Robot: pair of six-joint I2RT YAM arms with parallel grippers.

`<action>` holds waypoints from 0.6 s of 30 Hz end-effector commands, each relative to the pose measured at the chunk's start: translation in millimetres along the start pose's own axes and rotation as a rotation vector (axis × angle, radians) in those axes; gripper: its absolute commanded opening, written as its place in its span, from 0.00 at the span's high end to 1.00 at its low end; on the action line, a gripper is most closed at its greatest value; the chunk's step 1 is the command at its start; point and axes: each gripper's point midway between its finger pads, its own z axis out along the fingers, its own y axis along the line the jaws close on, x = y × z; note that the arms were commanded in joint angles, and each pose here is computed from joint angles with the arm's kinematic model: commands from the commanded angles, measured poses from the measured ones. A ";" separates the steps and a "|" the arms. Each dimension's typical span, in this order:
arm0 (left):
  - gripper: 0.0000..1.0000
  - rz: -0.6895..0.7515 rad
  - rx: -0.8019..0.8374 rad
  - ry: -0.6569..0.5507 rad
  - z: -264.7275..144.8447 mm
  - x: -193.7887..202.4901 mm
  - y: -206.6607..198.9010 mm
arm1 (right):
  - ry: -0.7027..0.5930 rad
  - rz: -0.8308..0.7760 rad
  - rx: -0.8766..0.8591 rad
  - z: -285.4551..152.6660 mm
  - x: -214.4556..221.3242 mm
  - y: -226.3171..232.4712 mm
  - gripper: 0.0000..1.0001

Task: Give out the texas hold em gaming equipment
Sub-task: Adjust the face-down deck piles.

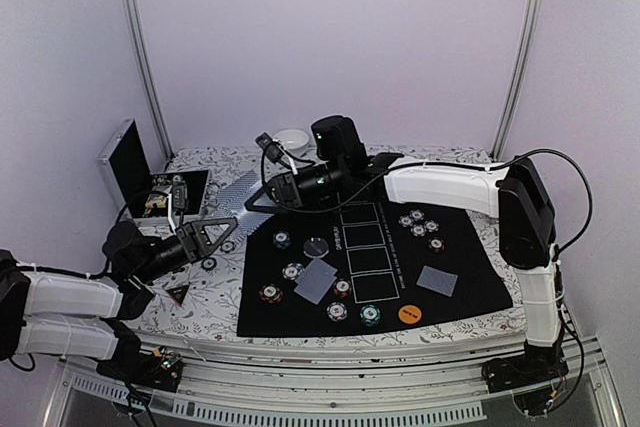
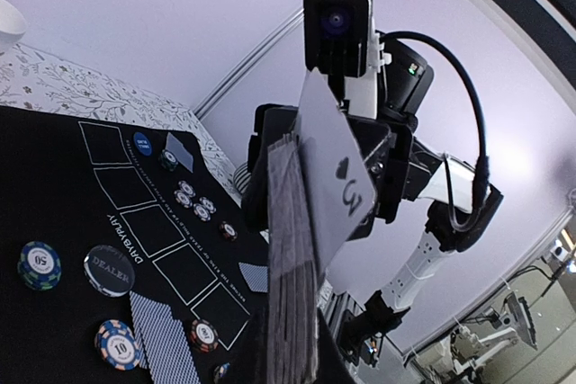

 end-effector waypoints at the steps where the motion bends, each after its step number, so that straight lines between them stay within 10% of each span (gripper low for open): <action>1: 1.00 -0.010 0.027 -0.037 0.3 -7.9 -8.1 | 0.033 -0.007 -0.039 11.6 13.6 15.6 0.71; 6: 1.00 -0.009 -0.010 -0.051 -2.7 -9.5 -2.2 | 0.008 0.014 0.022 -1.8 10.0 2.2 0.69; 12: 1.00 -0.039 -0.052 -0.046 -3.2 -6.8 7.7 | 0.007 0.027 0.016 -3.9 9.2 1.2 0.93; 18: 1.00 -0.035 -0.101 -0.069 -6.9 -9.9 17.9 | 0.020 0.051 0.008 -4.3 15.1 -1.6 0.87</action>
